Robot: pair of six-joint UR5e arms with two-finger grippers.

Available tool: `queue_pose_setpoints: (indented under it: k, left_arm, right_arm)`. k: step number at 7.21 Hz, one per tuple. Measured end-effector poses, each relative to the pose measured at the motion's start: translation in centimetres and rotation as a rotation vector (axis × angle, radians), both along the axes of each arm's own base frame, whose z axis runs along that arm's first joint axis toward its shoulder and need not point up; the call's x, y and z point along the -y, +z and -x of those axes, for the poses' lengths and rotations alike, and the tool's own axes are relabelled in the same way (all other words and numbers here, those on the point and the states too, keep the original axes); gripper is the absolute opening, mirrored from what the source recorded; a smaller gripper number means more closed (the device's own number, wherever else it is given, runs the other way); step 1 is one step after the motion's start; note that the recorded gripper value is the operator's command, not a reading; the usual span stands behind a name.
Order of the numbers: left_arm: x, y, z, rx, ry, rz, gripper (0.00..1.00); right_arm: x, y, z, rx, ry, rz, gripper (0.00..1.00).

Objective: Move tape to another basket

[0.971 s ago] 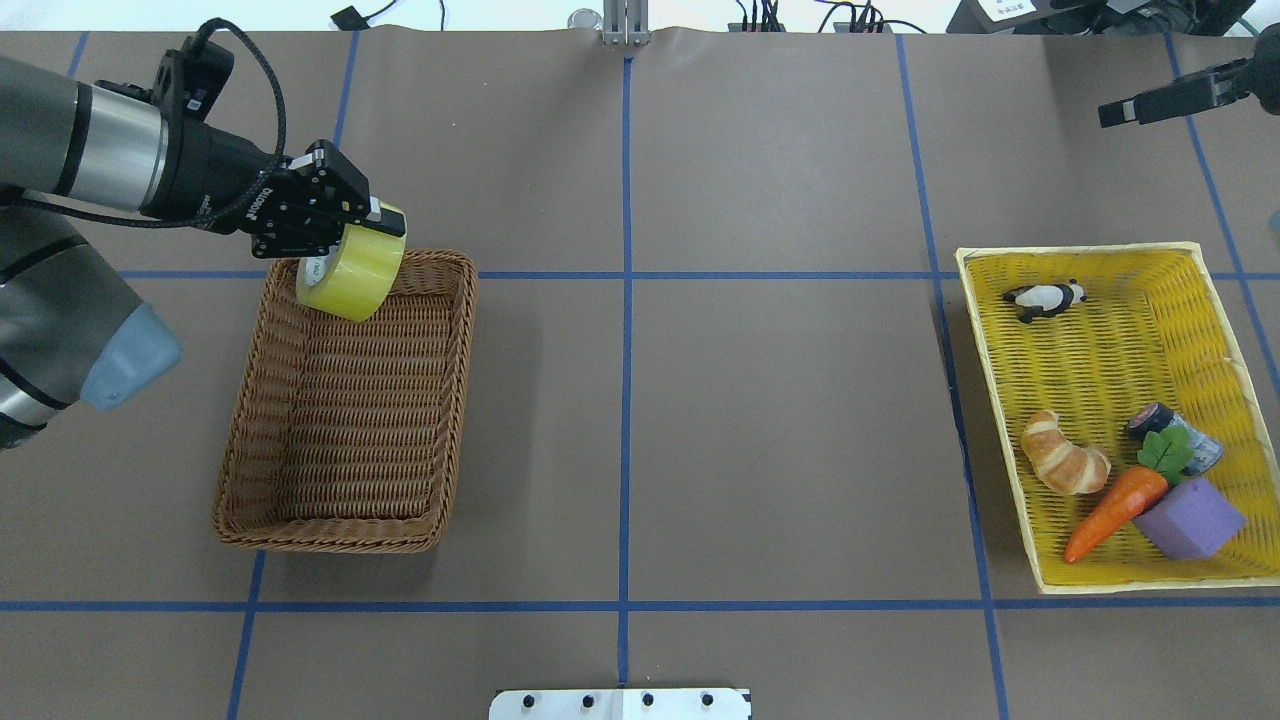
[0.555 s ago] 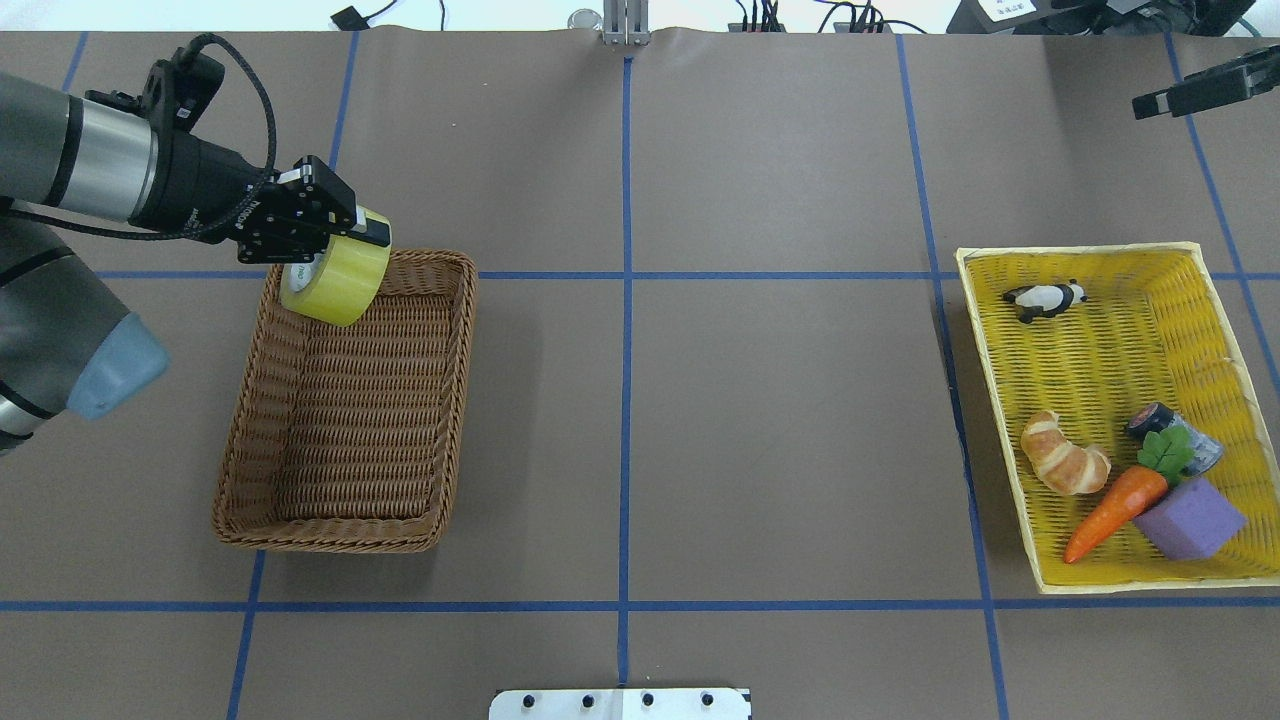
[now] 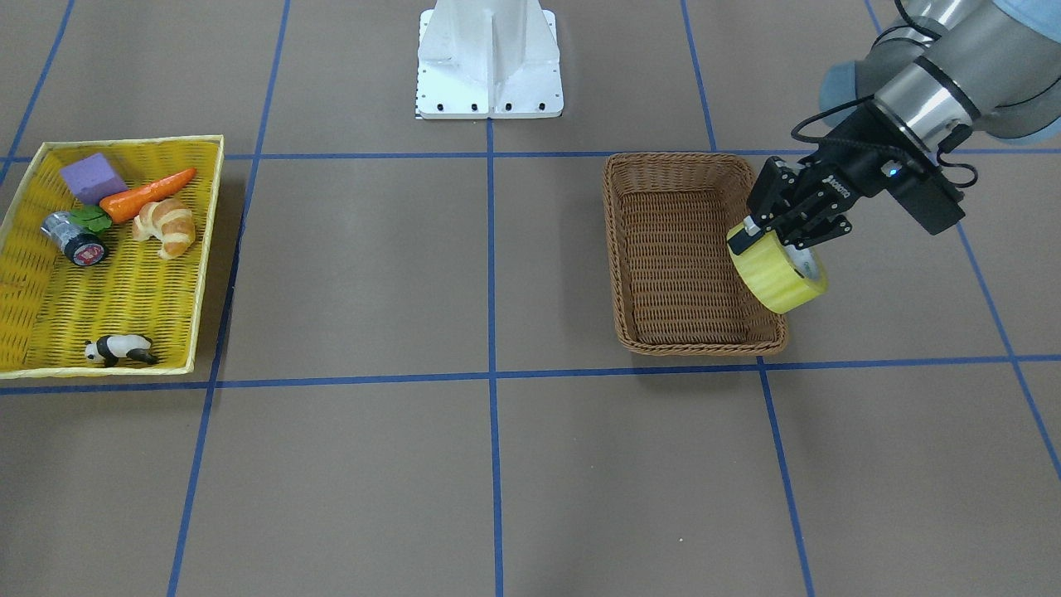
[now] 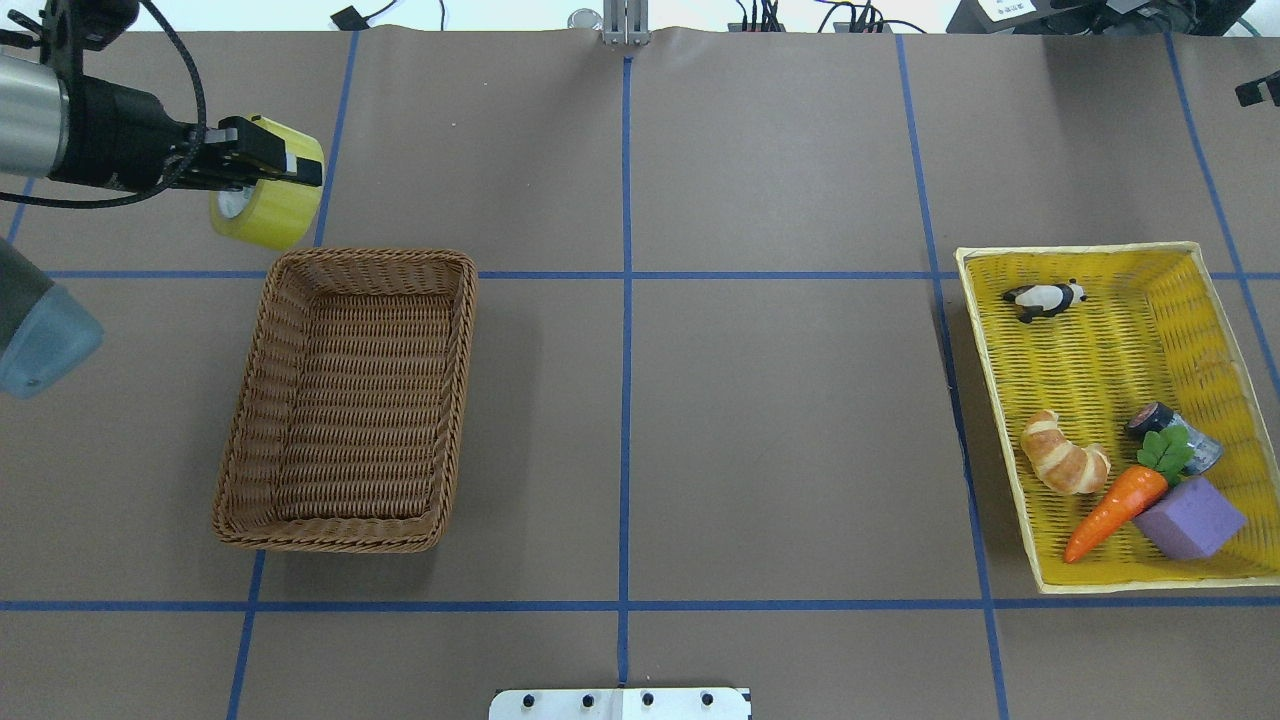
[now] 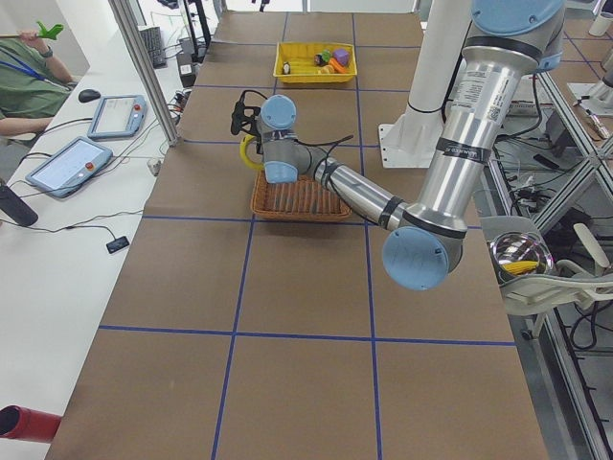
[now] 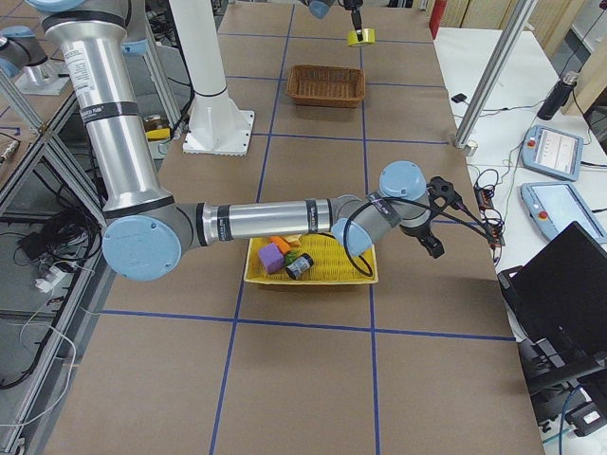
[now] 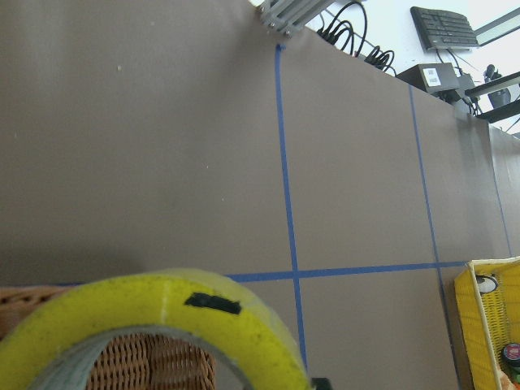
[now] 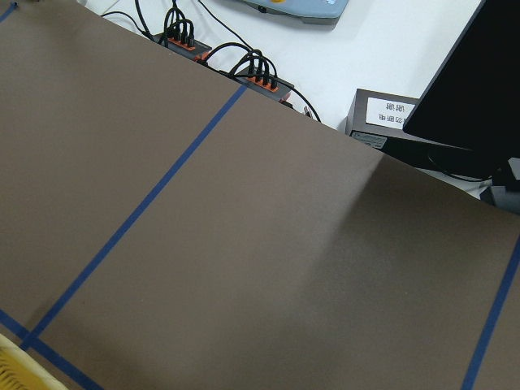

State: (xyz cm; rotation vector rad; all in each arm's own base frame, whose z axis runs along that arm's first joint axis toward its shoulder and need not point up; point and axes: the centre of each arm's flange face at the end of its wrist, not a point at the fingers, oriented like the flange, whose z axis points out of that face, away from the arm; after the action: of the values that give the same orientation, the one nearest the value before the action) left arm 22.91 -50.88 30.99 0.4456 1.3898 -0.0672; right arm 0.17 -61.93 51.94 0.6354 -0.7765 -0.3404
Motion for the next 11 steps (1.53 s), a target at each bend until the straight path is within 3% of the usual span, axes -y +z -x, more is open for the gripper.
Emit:
queue_pose_setpoints:
  k: [2, 4, 7, 9, 10, 11]
  left_arm:
    - [-2.7, 0.5, 1.1, 0.185, -0.032, -0.042, 0.00]
    - [-7.3, -1.1, -1.7, 0.391, 0.007, 0.017, 0.00]
    - [-10.7, -3.1, -10.4, 0.536, 0.158, 0.089, 0.00]
    - [-10.5, -3.5, -17.0, 0.603, 0.217, 0.113, 0.00]
    - [-10.1, -2.7, -18.6, 0.635, 0.217, 0.117, 0.07]
    - [-9.8, -1.7, -19.6, 0.658, 0.218, 0.122, 0.97]
  right_arm:
    - [-0.4, -0.3, -1.2, -0.104, -0.028, 0.055, 0.97]
    - [-2.0, -0.2, -2.6, -0.184, -0.120, 0.173, 0.99]
    - [-6.7, 5.0, -4.1, -0.231, -0.234, 0.360, 0.99]
    - [-9.5, 8.3, -4.4, -0.228, -0.246, 0.456, 1.00]
    - [-10.0, 8.8, -4.4, -0.225, -0.247, 0.492, 1.00]
    - [-10.3, 8.9, -4.5, -0.224, -0.249, 0.510, 1.00]
